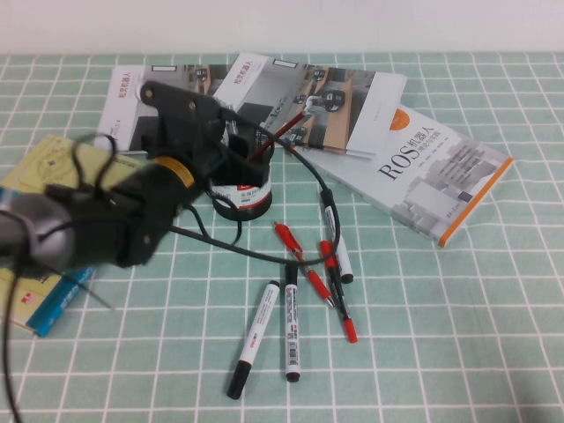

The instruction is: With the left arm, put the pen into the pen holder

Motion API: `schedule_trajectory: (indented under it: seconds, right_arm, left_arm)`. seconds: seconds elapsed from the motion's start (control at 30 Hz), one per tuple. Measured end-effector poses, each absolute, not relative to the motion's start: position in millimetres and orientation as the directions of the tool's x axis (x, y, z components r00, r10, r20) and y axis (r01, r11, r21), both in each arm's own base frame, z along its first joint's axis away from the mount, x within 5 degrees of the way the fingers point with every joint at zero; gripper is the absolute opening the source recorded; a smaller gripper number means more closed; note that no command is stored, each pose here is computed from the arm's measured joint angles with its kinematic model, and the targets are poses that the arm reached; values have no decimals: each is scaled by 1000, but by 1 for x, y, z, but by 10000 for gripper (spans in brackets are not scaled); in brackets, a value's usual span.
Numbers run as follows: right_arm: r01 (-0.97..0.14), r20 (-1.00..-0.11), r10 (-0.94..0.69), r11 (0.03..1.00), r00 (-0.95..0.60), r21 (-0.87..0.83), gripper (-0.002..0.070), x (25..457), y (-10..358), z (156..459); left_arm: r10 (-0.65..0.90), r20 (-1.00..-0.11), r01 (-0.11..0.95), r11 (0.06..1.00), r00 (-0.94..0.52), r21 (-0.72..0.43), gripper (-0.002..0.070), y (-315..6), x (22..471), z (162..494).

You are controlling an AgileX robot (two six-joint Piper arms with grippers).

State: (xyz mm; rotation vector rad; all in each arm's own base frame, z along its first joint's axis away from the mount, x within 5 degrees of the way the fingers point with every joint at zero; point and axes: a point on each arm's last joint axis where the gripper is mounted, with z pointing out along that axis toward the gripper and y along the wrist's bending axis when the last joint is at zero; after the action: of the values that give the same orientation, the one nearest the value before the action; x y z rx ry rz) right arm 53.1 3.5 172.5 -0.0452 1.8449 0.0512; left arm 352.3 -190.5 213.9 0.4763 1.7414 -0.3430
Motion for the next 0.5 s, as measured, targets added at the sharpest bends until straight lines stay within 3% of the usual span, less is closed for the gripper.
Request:
schedule_trajectory:
  seconds: [0.07, 0.13, 0.23, 0.5]
  right_arm:
    - [-58, -963, -4, 998, -271, 12, -20, 53, 4, 172]
    - [-58, -963, -4, 998, -271, 12, -20, 53, 4, 172]
    - [-58, -963, -4, 998, -271, 12, -20, 53, 4, 172]
    - [-58, -963, -4, 998, -271, 12, -20, 53, 4, 172]
  left_arm:
    - [148, -968, 490, 871, -203, 30, 246, -186, 345, 231]
    - [161, -961, 488, 872, -225, 31, 131, -180, 333, 255]
    - [162, -959, 484, 874, -233, 31, 39, -169, 314, 290]
    - [144, -967, 478, 878, -209, 27, 1, -138, 258, 349]
